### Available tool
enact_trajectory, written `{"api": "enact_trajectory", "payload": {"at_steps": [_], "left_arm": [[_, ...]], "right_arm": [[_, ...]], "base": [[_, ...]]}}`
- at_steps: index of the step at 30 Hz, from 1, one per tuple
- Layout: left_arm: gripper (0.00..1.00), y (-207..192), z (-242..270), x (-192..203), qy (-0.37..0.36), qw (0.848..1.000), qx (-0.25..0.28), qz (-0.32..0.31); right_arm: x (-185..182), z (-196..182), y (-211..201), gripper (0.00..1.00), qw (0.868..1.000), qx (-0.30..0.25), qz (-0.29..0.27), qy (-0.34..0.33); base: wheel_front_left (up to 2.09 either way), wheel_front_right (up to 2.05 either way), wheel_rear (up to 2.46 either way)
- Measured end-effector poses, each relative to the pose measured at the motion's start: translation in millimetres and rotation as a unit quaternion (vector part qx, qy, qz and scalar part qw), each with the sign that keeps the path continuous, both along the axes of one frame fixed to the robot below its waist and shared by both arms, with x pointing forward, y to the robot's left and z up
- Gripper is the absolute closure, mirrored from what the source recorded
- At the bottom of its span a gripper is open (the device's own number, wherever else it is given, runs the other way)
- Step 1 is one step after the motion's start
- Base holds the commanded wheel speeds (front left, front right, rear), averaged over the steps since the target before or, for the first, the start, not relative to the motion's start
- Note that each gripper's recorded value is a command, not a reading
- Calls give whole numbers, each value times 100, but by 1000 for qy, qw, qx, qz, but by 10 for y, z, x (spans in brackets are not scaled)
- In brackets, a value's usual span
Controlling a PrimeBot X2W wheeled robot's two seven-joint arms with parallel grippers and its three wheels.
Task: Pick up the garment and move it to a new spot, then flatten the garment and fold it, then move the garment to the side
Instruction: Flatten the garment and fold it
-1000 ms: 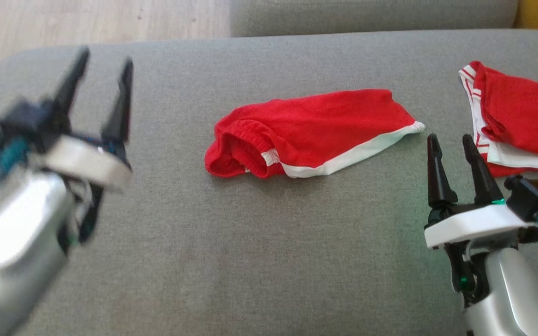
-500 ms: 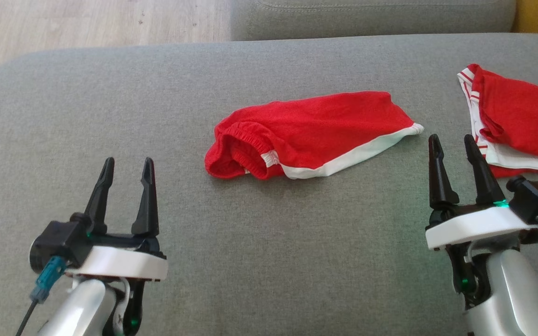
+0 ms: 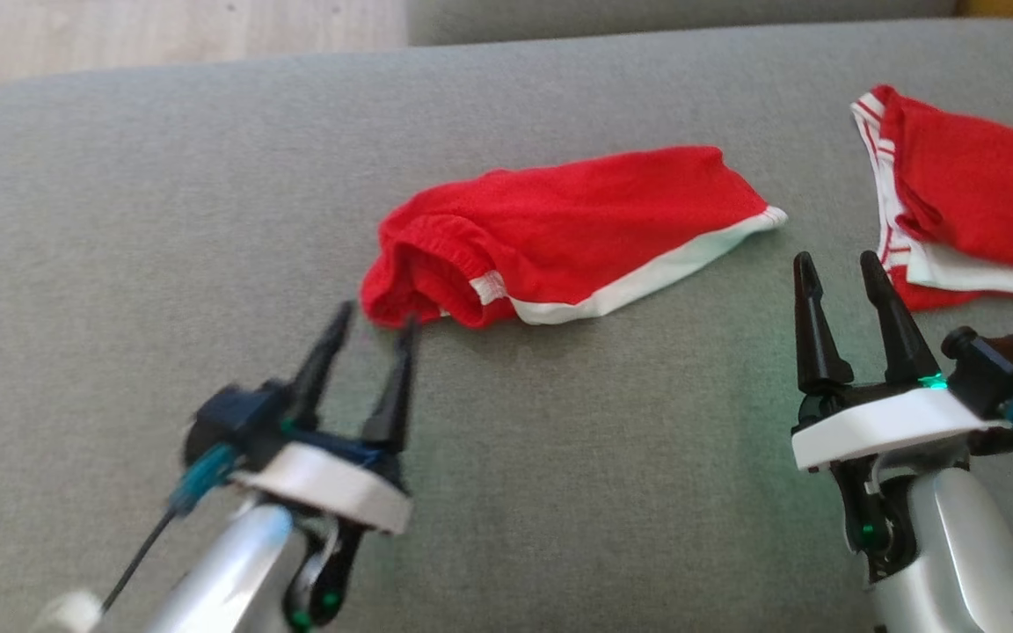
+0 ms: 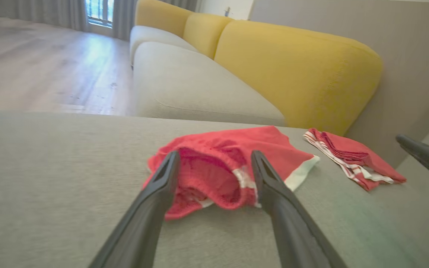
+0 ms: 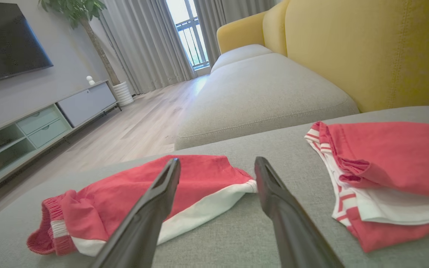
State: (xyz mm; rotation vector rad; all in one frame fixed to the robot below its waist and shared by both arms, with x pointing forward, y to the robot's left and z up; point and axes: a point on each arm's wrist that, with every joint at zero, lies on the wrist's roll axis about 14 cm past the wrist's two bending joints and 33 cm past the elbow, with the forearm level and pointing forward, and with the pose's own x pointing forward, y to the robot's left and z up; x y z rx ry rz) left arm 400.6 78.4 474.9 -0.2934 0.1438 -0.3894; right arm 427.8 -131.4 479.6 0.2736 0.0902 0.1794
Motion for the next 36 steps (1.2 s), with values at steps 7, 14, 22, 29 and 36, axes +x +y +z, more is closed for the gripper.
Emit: {"api": "enact_trajectory", "payload": {"at_steps": [7,14,22,29,36], "left_arm": [[0,-529,-149,169,42,996,1,-85],[0,-683,-486,213,100,988,30,-112],[0,-725,-607,308,112,986,42,-114],[74,-765,-625,347,112,985,44,-123],[100,-695,-568,361,102,988,40,-112]], "right_arm": [[-19,-143,-153,0,1000,-4,-20,20],[-55,-234,-304,0,999,-8,-41,30],[-52,-255,-401,0,998,-7,-56,31],[-79,-288,-457,0,997,-9,-65,32],[-72,-316,-432,0,997,-7,-62,36]], "base": [[0,0,0],[0,0,0],[0,0,0],[0,0,0],[0,0,0]]}}
